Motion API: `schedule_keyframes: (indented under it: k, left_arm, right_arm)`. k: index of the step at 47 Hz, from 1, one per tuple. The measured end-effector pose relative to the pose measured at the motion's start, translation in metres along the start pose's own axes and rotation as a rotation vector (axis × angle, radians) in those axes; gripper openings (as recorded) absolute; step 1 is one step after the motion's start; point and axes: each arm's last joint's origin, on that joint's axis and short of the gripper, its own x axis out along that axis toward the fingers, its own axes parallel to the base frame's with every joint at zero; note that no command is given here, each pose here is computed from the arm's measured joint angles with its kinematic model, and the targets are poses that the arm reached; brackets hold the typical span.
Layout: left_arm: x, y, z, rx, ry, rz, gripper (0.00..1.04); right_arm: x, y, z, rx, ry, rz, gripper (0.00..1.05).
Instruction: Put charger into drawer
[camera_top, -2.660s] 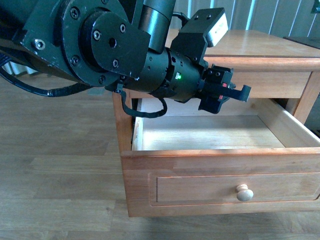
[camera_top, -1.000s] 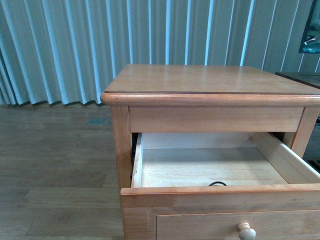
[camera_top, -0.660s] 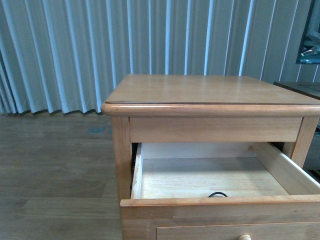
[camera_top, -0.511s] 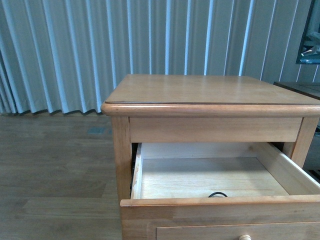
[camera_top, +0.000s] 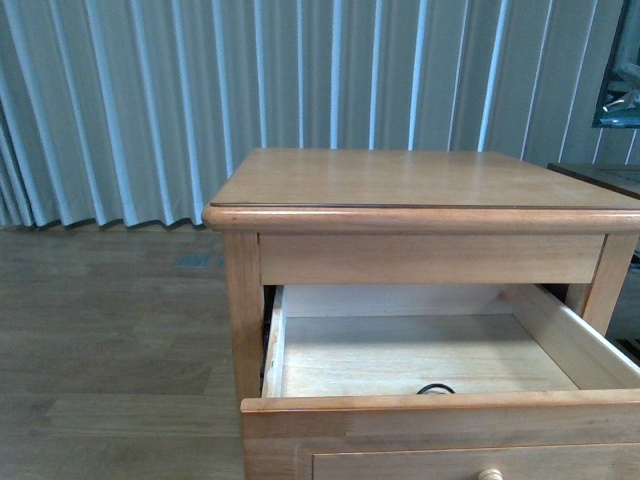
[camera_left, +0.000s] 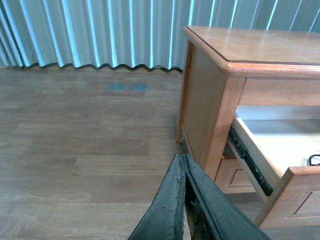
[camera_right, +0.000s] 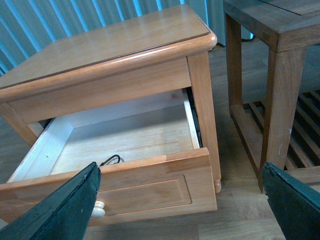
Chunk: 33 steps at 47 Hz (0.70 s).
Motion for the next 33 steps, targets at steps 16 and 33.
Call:
schedule_keyframes:
  k: [16,33]
  left_arm:
    - [-0.008,0.0,-0.015,0.008,-0.006,0.001,0.04]
    - [-0.021,0.0,-0.017,0.008,-0.007,0.001,0.04]
  right_arm:
    - [0.0,0.0,0.0,0.001,0.001,0.0,0.96]
    - [0.0,0.0,0.0,0.0,0.0,0.0,0.96]
